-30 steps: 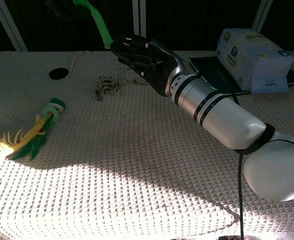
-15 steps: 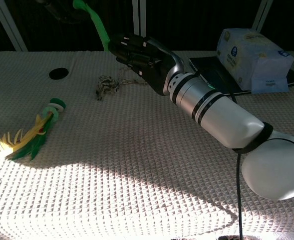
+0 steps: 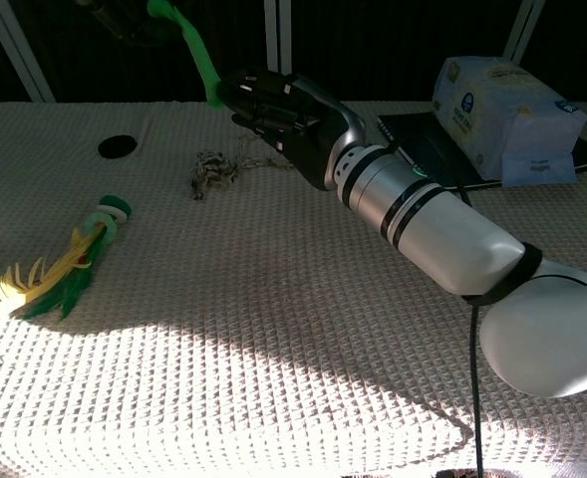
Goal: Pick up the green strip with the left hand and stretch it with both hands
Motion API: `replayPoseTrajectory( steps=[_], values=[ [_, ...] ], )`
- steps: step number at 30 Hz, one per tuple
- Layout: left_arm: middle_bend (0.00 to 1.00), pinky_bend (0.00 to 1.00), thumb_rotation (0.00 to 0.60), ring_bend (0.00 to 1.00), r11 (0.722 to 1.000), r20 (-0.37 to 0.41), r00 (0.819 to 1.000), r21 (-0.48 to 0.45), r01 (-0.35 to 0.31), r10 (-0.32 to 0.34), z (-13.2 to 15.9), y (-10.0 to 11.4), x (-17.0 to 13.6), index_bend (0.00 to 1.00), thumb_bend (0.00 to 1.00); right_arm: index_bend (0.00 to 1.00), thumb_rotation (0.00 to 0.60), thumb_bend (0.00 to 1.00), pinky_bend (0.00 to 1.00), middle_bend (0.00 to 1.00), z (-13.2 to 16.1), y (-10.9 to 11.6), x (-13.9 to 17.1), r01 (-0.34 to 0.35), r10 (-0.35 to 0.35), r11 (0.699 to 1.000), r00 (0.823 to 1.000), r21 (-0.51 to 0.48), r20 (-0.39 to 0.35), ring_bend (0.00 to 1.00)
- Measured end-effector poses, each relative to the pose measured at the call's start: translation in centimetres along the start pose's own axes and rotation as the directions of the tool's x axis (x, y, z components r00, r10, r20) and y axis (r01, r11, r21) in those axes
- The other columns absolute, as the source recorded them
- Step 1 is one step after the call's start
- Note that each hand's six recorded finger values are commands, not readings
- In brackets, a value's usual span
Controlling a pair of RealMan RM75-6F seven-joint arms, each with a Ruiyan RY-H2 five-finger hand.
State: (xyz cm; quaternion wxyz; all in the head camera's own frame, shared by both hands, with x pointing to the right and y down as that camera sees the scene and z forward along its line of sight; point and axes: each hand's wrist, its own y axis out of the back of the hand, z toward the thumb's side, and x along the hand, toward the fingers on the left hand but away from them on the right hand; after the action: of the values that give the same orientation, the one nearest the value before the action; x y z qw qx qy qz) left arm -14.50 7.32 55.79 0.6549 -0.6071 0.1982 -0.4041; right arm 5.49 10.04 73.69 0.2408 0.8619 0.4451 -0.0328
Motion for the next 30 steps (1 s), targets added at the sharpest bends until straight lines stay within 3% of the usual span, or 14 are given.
replayPoseTrajectory(
  steps=[12, 20, 24, 30],
  values=[
    [0.4, 0.24, 0.6, 0.22, 1.0, -0.001, 1.0, -0.004, 0.0, 0.0, 0.0, -0.1, -0.1, 0.58, 0.34, 0.58, 0.6, 0.43, 0.0, 0.16, 0.2, 0.0, 0.2, -0.007, 0.007, 1.0, 1.0, 0.028, -0.008, 0.0],
    [0.4, 0.23, 0.6, 0.22, 0.999, -0.035, 0.999, -0.033, -0.019, 0.018, 0.0, -0.5, -0.6, 0.58, 0.34, 0.58, 0.6, 0.44, 0.0, 0.11, 1.0, 1.3, 0.4, 0.03, -0.024, 0.983, 0.999, 0.18, -0.036, 0.0],
    [0.4, 0.23, 0.6, 0.22, 0.997, -0.068, 0.997, -0.076, -0.032, 0.027, 0.0, -1.3, -0.9, 0.59, 0.34, 0.59, 0.6, 0.44, 0.0, 0.1, 1.8, 2.0, 0.8, 0.059, -0.042, 0.949, 0.997, 0.31, -0.06, 0.0],
    [0.4, 0.23, 0.6, 0.22, 0.982, -0.114, 0.992, -0.176, -0.072, 0.053, 1.0, -2.6, -1.2, 0.59, 0.34, 0.59, 0.6, 0.44, 0.0, 0.09, 3.3, 2.5, 1.7, 0.109, -0.067, 0.857, 0.993, 0.504, -0.1, 0.0]
  ],
)
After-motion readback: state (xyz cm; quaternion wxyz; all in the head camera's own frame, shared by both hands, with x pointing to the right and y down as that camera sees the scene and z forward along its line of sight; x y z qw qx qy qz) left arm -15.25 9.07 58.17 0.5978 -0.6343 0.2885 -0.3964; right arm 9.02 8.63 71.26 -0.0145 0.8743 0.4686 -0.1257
